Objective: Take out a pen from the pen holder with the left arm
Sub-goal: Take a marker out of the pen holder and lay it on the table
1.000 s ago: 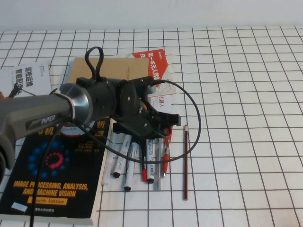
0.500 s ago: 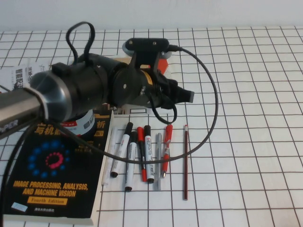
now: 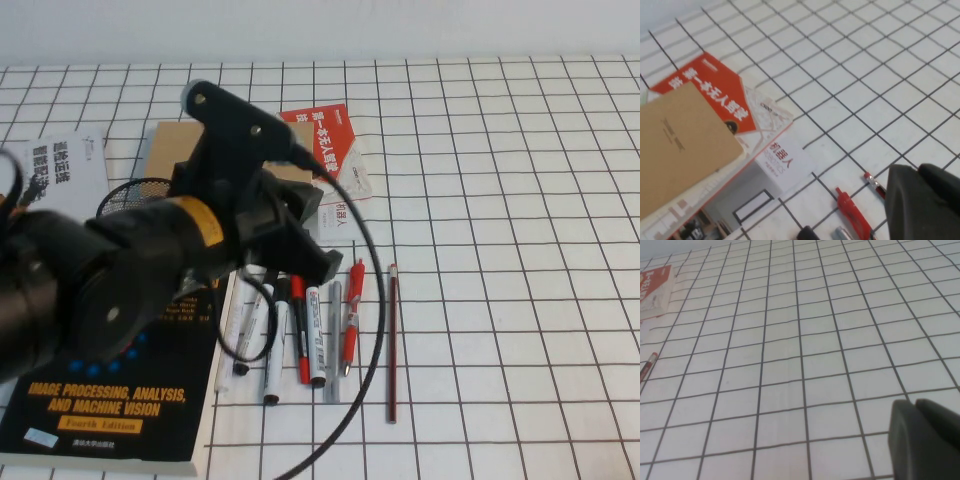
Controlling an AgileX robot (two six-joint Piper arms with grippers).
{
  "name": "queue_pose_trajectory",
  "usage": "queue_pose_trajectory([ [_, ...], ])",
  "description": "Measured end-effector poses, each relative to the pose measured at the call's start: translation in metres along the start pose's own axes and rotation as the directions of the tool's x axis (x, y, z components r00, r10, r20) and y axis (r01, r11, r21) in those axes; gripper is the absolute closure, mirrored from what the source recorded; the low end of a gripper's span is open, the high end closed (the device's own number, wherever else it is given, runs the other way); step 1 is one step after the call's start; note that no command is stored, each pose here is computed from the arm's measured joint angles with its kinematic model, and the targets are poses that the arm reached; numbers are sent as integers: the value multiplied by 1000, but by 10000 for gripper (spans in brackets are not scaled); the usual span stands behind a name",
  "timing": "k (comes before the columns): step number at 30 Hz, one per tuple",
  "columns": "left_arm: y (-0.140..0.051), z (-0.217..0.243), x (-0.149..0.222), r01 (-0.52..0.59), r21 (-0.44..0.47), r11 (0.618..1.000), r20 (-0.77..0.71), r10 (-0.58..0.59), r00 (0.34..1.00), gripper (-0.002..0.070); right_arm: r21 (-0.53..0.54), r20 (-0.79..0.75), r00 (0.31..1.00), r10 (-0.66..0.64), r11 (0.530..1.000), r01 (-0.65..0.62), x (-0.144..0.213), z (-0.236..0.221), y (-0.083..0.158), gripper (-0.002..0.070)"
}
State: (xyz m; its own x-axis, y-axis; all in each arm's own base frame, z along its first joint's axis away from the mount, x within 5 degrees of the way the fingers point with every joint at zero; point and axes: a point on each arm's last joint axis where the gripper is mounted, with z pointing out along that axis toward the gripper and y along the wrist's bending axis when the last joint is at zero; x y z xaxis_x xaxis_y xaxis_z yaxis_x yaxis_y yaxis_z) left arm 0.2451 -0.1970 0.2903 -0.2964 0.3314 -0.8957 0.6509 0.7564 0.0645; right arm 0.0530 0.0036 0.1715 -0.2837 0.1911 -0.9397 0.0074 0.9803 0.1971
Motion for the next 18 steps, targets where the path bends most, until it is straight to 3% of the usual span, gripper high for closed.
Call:
queue_pose_trajectory([
  [4, -1, -38, 14, -78, -23, 997, 134, 80, 988, 676, 0, 0, 1000, 0, 1000, 0, 0, 0, 0, 692],
  [10, -3, -90, 39, -98, -39, 994, 223, 104, 969, 677, 0, 0, 1000, 0, 1000, 0, 0, 0, 0, 693],
  [18, -7, -127, 95, -100, -31, 994, 169, 104, 980, 677, 0, 0, 1000, 0, 1000, 0, 0, 0, 0, 693],
])
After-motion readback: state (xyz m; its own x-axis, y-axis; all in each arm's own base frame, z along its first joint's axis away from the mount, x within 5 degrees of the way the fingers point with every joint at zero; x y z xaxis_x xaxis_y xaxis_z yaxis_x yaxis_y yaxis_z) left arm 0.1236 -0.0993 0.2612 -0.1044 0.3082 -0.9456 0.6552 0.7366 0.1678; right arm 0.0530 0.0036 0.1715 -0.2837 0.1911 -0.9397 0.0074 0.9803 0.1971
